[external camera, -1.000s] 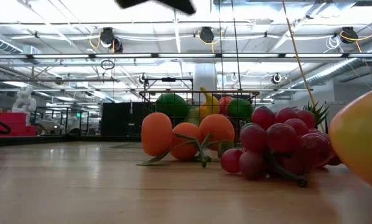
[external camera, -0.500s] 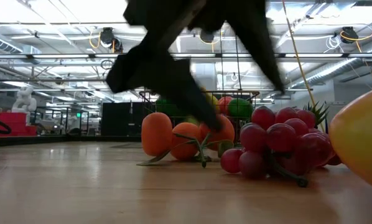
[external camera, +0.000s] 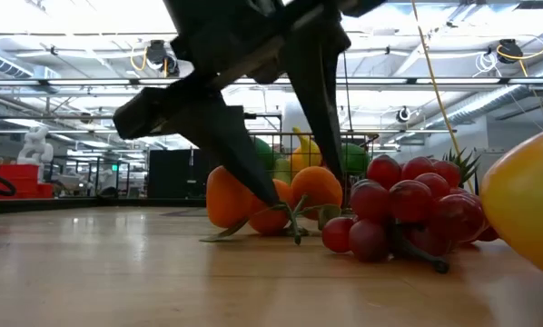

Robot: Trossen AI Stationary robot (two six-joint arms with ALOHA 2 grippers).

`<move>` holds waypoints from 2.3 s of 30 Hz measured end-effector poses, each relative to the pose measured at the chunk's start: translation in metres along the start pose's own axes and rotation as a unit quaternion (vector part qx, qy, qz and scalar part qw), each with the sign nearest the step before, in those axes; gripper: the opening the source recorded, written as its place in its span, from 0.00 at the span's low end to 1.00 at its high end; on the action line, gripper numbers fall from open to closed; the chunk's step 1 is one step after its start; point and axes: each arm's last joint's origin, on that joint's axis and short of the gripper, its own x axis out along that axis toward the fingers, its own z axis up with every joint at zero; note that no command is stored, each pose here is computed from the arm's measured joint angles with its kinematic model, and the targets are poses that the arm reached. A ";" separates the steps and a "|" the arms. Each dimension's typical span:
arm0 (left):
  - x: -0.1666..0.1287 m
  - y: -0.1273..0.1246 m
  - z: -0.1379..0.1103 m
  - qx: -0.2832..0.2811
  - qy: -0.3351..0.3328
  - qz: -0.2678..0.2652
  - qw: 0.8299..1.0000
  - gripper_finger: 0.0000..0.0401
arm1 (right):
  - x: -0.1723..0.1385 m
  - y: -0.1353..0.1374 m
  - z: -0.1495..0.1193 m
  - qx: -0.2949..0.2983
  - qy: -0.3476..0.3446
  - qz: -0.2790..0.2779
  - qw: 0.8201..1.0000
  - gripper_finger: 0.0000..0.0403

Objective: Build produce basket
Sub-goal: Put the orange tangerines into the brown wire basket

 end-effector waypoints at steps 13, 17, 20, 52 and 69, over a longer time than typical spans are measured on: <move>0.008 0.010 0.033 -0.125 0.011 0.042 0.991 0.52 | 0.000 0.000 0.000 -0.006 0.000 0.000 1.000 0.98; 0.012 0.011 0.038 -0.136 0.043 0.045 0.989 0.52 | 0.000 0.000 0.000 -0.006 0.000 0.000 1.000 0.98; 0.014 0.012 0.037 -0.144 0.050 0.052 0.987 0.52 | 0.000 0.000 0.000 -0.006 0.000 0.000 1.000 0.98; 0.027 0.022 0.035 -0.071 0.037 0.086 0.993 0.06 | 0.002 -0.001 0.000 0.005 -0.005 -0.003 1.000 0.98; -0.034 0.006 0.061 0.083 0.015 0.007 0.996 0.01 | 0.001 -0.001 0.003 -0.004 -0.045 -0.019 0.999 0.98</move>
